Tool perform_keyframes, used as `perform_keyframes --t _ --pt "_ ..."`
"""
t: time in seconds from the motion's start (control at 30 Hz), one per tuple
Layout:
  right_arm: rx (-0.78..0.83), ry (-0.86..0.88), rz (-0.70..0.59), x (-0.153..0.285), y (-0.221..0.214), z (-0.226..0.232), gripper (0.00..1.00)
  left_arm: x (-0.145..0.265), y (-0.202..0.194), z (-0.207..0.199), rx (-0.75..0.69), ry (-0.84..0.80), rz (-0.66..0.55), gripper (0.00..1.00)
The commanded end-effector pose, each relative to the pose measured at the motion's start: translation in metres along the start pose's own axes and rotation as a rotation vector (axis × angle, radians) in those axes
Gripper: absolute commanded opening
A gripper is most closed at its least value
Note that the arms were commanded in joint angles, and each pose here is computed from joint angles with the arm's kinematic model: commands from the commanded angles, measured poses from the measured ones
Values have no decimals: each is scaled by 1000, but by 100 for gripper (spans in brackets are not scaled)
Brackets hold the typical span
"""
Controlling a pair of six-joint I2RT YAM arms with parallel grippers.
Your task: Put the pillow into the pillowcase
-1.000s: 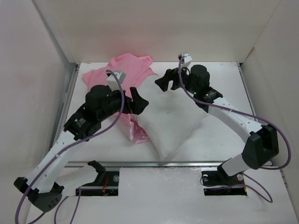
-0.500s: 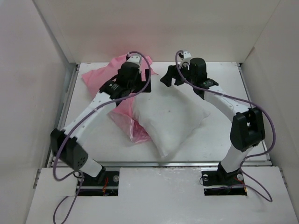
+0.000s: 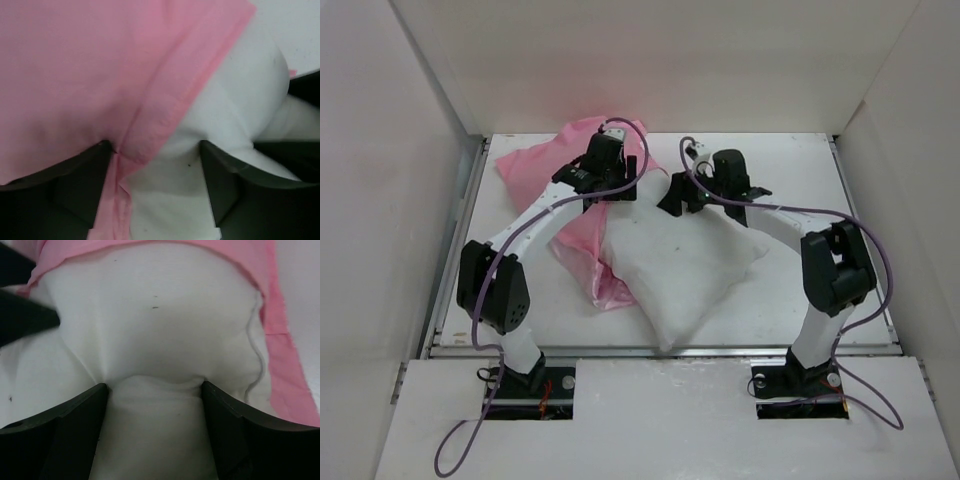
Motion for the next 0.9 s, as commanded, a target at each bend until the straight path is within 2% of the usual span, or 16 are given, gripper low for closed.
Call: perform_keyframes --t 0.0,0.07,0.1,0.17,0.3,0.37,0.4,0.43,0.47,0.5,0.53,0.57,0.6,0.63,0.7,0.87 --pt "53 194 92 12 -33 65 81 -15 7 14 33 8 -10 62" --pt "115 246 117 10 -49 100 80 -21 12 17 39 14 -12 50" --pt "154 260 115 10 -51 112 80 -21 24 16 30 9 -41 39" --pt "212 297 127 11 -56 142 80 -24 32 14 20 6 -55 39" --pt "245 342 87 16 -35 163 80 -19 54 16 6 5 -105 37" --pt "260 274 76 18 -28 157 80 -15 62 17 0 14 -128 37" --pt "272 176 49 16 -21 145 80 -15 62 18 -9 14 -128 37" --pt "295 114 22 23 -12 140 80 -3 67 18 -15 11 -150 44" --pt "298 56 -9 25 -5 135 80 3 68 19 -14 10 -159 44" --pt "291 -5 -23 30 1 126 80 9 69 20 -25 8 -176 61" --pt "279 -102 -64 38 14 107 80 16 69 20 -24 7 -185 71" --pt "264 -139 -94 48 24 101 80 19 58 23 -26 9 -169 77" --pt "227 -174 -102 54 25 91 80 41 66 24 -28 2 -222 82" --pt "194 -230 -133 65 34 72 80 50 64 25 -27 1 -230 91" --pt "167 -272 -144 77 31 58 80 72 52 24 -44 -12 -247 100" --pt "147 -314 -91 69 15 34 76 97 20 -3 -46 -84 -211 100"
Point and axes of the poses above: each gripper's point midway between its finger pads, its own x axis back along the fingers, its own z axis along the line the jaws close on, y = z × x, the point moved 3 cm from there along x, back along the fingers, and after that the axes turned 6 degrees about -x, right-handed, at the moved point
